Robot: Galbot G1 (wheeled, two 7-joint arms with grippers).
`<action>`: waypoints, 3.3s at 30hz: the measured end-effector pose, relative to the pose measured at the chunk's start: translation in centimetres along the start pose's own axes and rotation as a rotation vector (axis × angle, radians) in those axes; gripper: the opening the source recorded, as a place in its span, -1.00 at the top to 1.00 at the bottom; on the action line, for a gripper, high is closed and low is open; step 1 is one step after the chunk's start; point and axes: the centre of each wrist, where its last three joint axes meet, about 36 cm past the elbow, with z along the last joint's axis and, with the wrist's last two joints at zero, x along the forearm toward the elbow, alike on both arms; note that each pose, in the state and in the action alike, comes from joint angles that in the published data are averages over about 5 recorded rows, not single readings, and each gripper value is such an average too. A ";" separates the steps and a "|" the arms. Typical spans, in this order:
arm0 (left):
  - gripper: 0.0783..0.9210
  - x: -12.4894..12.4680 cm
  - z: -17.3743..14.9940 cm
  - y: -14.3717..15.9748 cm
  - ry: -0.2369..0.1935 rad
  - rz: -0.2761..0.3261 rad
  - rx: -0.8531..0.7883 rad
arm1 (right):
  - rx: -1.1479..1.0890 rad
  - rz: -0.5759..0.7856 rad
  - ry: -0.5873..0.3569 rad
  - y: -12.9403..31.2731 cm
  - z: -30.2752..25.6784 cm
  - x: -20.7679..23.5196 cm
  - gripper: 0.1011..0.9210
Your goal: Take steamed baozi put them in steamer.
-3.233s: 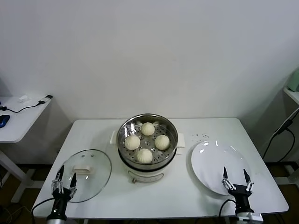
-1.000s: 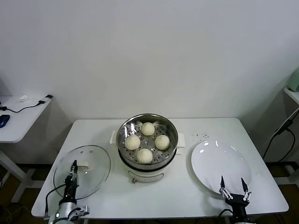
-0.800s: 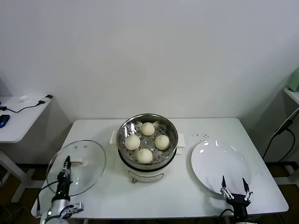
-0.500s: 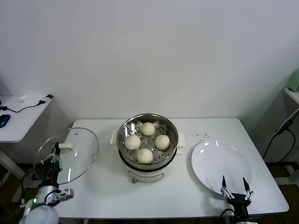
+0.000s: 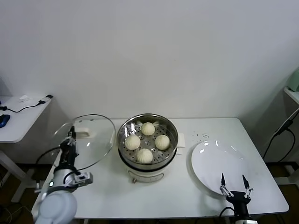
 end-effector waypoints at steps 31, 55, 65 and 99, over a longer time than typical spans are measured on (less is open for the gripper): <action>0.87 0.9 -20.4 -1.6 -0.161 0.037 0.113 | 0.002 0.005 -0.023 0.1 0.7 0.6 -0.76; 0.87 0.0 -23.8 -5.4 -0.127 0.036 0.005 | 0.009 0.018 -0.042 -0.2 1.4 0.8 -0.76; 0.87 -0.3 -23.8 -6.1 -0.115 0.034 -0.029 | 0.013 0.017 -0.051 -0.1 1.5 0.8 -0.76; -0.76 2.2 -17.6 -1.7 -0.235 0.058 0.204 | -0.014 -0.022 -0.065 0.9 1.0 1.2 -0.76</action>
